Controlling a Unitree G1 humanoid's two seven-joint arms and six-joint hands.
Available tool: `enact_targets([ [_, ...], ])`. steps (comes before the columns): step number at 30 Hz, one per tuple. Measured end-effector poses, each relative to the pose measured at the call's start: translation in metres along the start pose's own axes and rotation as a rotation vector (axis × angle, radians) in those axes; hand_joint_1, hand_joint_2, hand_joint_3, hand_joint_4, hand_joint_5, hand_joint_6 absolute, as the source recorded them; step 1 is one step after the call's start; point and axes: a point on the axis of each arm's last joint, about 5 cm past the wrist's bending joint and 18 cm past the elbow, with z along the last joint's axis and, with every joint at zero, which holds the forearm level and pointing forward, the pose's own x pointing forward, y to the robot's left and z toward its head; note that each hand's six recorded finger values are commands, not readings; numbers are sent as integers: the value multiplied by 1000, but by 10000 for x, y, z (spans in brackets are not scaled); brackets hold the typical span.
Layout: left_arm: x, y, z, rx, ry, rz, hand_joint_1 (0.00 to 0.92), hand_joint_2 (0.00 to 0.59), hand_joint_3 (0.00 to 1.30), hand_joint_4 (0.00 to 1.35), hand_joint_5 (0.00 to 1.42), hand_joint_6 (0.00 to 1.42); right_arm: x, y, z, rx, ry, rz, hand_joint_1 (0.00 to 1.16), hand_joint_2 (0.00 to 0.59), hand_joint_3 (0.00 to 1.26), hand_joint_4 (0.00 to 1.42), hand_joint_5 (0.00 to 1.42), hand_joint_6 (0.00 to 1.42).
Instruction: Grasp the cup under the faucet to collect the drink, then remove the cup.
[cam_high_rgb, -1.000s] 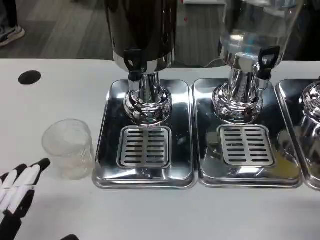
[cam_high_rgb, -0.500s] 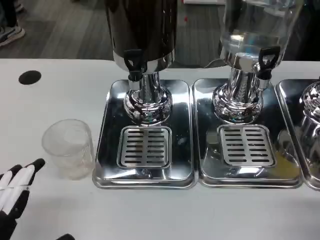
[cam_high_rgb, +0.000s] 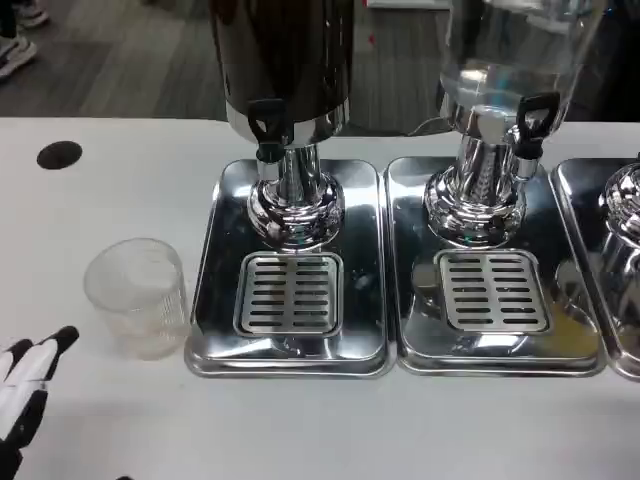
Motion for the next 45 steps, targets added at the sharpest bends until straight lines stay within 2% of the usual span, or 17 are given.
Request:
enact_targets([
  [27,-2,-10,-7,-15,2,13,0,49,0,0,0,0,26,23,8,8,-5,-2,598,586,435,313,261,158],
  [32,-68,-23,-32,-75,26,35,3,25,0,0,0,0,28,29,8,7,0,-1,598,586,435,313,261,158],
  [36,-107,-27,-81,-151,64,60,66,15,0,0,0,0,27,34,9,7,4,2,598,586,435,313,261,158],
  [39,-107,-24,-167,-267,101,96,107,11,0,0,0,0,32,40,12,8,5,2,598,586,435,313,261,158],
  [45,-58,-7,-241,-328,111,108,170,12,0,0,9,0,55,56,22,14,-1,1,598,586,435,313,261,158],
])
